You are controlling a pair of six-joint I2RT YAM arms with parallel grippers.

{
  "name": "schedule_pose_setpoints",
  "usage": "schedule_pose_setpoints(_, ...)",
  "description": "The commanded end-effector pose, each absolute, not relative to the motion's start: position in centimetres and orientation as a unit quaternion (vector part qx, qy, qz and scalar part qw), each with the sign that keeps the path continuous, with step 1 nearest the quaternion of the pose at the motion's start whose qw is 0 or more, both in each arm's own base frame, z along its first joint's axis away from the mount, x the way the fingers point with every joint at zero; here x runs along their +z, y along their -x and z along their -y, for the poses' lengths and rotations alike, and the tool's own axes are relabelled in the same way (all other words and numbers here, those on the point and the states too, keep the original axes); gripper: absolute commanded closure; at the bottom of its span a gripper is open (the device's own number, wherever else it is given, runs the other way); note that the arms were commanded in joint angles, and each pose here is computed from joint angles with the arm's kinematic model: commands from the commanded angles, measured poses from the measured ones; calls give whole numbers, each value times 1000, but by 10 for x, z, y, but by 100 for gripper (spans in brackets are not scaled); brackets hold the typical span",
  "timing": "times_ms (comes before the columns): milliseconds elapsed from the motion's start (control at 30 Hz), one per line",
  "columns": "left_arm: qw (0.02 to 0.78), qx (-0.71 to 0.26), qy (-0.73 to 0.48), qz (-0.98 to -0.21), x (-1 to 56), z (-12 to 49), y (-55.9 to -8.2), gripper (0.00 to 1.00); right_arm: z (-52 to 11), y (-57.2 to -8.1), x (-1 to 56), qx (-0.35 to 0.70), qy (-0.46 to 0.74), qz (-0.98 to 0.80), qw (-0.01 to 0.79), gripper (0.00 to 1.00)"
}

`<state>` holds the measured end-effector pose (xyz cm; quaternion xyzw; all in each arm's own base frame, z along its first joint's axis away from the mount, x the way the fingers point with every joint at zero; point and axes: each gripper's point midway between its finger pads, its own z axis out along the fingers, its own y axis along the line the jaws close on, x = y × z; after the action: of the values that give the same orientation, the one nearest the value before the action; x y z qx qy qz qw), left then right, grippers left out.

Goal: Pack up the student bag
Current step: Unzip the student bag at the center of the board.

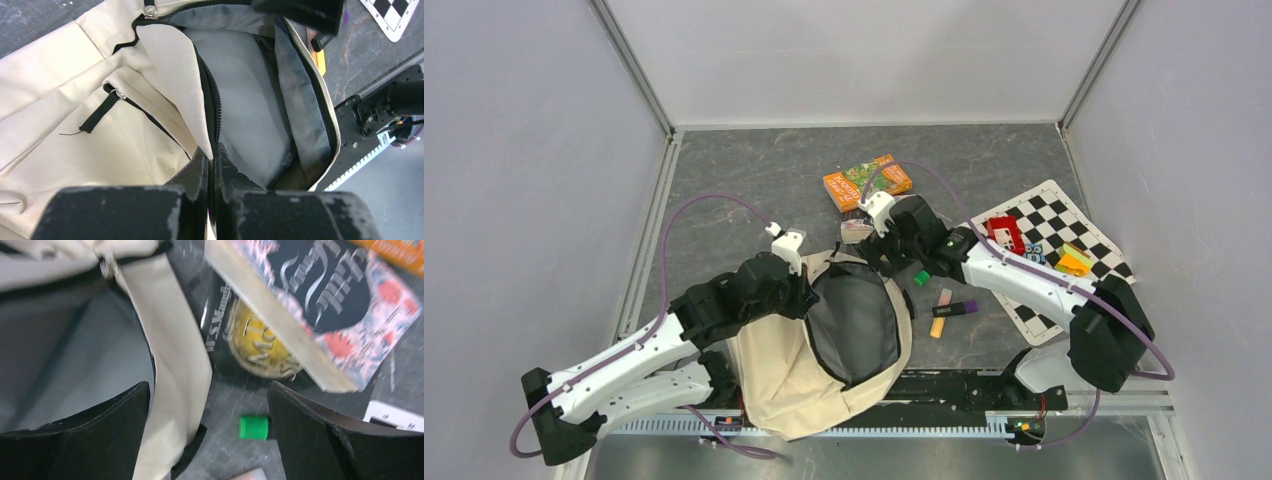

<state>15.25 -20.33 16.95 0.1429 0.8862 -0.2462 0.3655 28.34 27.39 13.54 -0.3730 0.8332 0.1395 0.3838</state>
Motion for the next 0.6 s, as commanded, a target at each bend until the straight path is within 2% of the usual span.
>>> schedule_pose_setpoints(0, 387, -258, -117, -878, 183, 209, -170, 98, -255, -259, 106, 132, 380, -846, 351, 9)
schedule_pose_setpoints(67, 392, -253, -122, -876, 187, 209, -179, 98, -254, -247, 89, 143, 389, -849, 327, 14)
schedule_pose_setpoints(133, 395, -247, -129, -875, 191, 206, -189, 98, -257, -242, 82, 159, 380, -854, 318, 31)
schedule_pose_setpoints(200, 400, -227, -131, -878, 196, 198, -203, 98, -256, -245, 84, 156, 364, -859, 324, 55)
schedule_pose_setpoints(267, 411, -196, -117, -883, 204, 179, -223, 98, -248, -256, 89, 128, 334, -870, 341, 87)
schedule_pose_setpoints(300, 415, -186, -109, -884, 208, 171, -232, 98, -244, -260, 92, 118, 318, -874, 348, 96)
schedule_pose_setpoints(333, 419, -171, -95, -887, 212, 158, -244, 98, -241, -263, 94, 107, 306, -877, 354, 100)
schedule_pose_setpoints(567, 434, -88, -9, -897, 232, 82, -298, 98, -223, -259, 83, 90, 239, -897, 360, 100)
